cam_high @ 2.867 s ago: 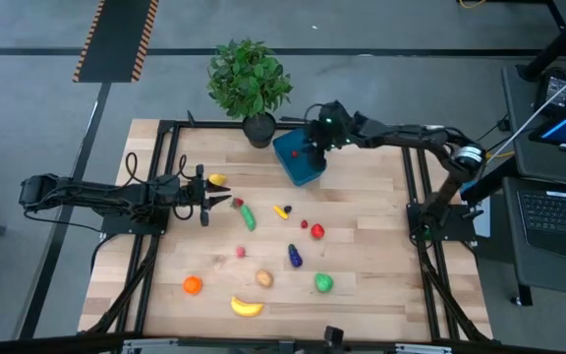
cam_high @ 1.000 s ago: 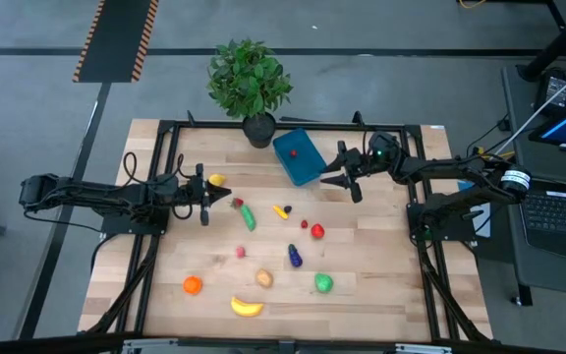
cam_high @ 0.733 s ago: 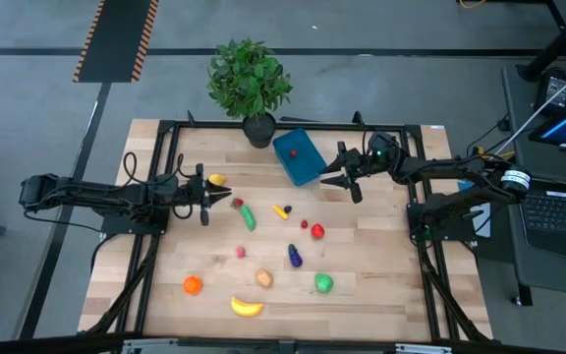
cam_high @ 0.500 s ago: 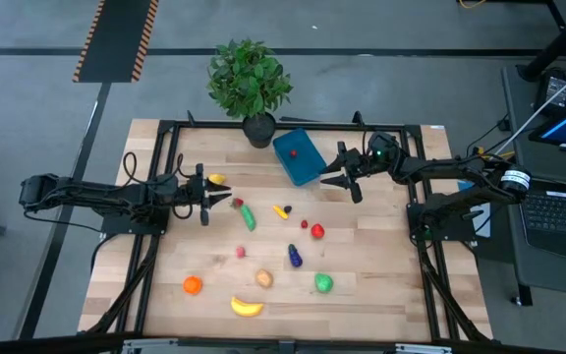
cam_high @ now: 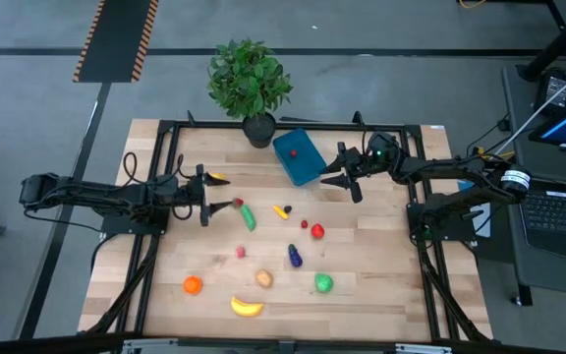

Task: Pick and placing Produce into tupperware
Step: Put the lemon into the blue bin

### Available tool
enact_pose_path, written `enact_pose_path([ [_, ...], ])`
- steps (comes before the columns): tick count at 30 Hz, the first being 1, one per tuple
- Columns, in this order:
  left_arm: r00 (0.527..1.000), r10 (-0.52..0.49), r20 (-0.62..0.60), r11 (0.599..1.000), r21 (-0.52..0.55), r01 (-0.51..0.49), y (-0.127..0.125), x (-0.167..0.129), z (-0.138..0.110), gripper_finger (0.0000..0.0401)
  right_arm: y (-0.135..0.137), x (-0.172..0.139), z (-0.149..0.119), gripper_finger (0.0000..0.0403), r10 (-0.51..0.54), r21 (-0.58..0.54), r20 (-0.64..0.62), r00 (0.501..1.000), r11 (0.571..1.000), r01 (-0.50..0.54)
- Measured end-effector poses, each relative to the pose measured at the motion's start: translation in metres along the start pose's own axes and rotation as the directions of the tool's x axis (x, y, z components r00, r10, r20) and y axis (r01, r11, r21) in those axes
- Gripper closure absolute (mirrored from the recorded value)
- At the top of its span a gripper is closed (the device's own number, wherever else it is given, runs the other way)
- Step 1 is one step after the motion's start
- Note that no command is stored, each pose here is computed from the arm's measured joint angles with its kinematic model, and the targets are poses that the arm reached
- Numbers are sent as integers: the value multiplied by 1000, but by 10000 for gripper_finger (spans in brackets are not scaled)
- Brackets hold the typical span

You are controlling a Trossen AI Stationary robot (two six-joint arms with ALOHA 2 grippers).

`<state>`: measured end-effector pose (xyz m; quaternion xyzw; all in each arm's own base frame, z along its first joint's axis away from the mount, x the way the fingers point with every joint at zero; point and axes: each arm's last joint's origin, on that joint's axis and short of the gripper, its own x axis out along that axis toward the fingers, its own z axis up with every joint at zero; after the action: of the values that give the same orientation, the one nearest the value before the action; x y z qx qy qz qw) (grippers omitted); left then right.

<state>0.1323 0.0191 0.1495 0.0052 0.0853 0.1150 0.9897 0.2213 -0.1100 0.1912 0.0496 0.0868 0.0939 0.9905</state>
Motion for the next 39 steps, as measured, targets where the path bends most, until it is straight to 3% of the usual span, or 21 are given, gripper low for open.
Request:
enact_pose_path([
  [6,1000,0,-5,1000,-24,0,0,0,-1,65,0,0,0,265,0,0,0,1000,1000,0],
  [24,1000,23,-12,995,-92,-24,1,0,2,71,0,0,0,265,0,-4,1,1000,1000,0],
  [29,990,37,-134,997,-61,-45,1,3,19,71,0,0,0,265,0,-5,1,1000,1000,0],
  [34,919,157,-361,987,15,-162,5,-3,44,71,0,0,0,265,-1,-5,1,1000,1000,1],
  [39,872,178,-457,982,31,-185,6,-4,57,71,0,0,0,265,0,-8,1,1000,1000,0],
])
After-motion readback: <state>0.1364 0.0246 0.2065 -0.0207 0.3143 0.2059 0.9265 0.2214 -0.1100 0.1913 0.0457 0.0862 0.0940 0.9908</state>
